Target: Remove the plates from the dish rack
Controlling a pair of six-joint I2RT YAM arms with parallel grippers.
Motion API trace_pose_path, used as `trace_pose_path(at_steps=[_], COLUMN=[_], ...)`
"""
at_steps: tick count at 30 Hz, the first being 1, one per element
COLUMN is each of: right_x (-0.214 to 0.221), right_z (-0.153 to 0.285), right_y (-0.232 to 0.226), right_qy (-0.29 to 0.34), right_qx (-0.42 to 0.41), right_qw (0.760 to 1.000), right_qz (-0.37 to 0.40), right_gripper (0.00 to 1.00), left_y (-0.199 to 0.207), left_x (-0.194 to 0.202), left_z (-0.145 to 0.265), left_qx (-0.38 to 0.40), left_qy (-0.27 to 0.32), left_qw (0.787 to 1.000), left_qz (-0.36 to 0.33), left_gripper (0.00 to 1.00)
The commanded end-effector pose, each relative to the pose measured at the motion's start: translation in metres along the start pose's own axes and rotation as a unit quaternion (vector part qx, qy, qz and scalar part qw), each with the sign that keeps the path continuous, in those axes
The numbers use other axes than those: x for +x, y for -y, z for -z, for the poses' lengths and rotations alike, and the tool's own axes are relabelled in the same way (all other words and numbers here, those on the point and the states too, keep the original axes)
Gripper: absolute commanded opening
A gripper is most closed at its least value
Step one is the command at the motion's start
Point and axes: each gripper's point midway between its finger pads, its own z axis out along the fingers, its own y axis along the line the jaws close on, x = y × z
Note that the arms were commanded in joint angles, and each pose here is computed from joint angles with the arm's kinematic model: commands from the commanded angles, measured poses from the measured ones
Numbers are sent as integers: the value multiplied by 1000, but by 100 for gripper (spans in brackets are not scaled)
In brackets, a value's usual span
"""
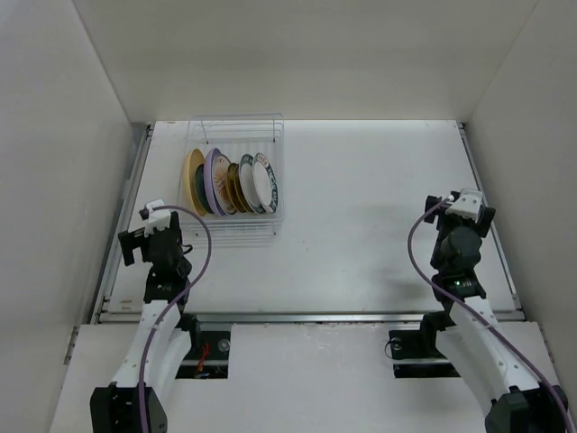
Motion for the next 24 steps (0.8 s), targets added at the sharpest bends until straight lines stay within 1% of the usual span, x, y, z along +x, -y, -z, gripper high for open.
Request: trace_pose_path(at_steps=[1,3,4,5,6,7,8,9,10,11,12,13,14,15,16,17,18,19,20,21,22,23,24], right_x=[-38,-49,-62,-64,-71,-79,-95,-102,-111,-135,-140,-149,-157,-164,-166,-168,-179,-173,-176,-179,-187,-193,-197], right_z=[-5,-6,-4,-4,-5,-7,-14,-16,-20,-24,-28,-28,-25,-30,-31,-34,-34,-42,-45,-47,-53,-54,-53], right_y=[-9,-18,-34,-44,-50,-57,-58,-60,-58,-55,-63,-70,-84,-93,-101,-108,-112,-123,-126,-129,-132,-135,-136], right_qy=[21,16,12,6,10,17,24,20,22,42,43,52,61,57,55,52,52,37,36,35,37,39,39], right_qx=[-45,-78,-136,-166,-186,-203,-201,-201,-194,-189,-202,-220,-260,-279,-297,-308,-325,-336,-342,-346,-346,-349,-348], right_qw=[999,997,990,985,980,977,978,979,980,981,978,974,964,959,953,950,944,941,939,937,938,936,936], right_qz=[9,17,36,55,65,63,56,35,22,5,1,-1,-1,2,3,5,5,10,10,10,5,-17,-41], right_gripper=[100,100,100,100,100,100,100,100,100,100,100,100,100,100,100,100,100,100,100,100,100,100,100], left_y=[-1,-1,-1,-1,2,6,3,0,8,0,1,6,7,5,8,18,6,22,31,37,43,60,67], left_x=[-4,-4,-4,-4,-9,-7,-40,-54,-58,-103,-117,-120,-135,-179,-195,-196,-246,-252,-252,-262,-289,-296,-287], left_z=[1,1,1,1,1,2,5,8,14,20,22,29,34,37,42,53,65,59,68,72,70,80,86], left_qx=[-2,-2,-2,-2,10,29,43,55,103,117,135,175,196,212,236,289,299,325,364,381,388,416,434], left_qy=[16,16,16,16,23,11,23,23,8,41,40,21,24,45,47,28,67,49,32,31,43,44,13], left_qw=[1000,1000,1000,1000,1000,999,999,998,992,989,985,976,971,967,962,944,942,932,915,907,901,886,873], left_qz=[12,12,12,12,3,-19,-12,-33,-75,-80,-97,-128,-136,-131,-133,-155,-137,-154,-169,-179,-187,-200,-222], left_gripper=[100,100,100,100,100,100,100,100,100,100,100,100,100,100,100,100,100,100,100,100,100,100,100])
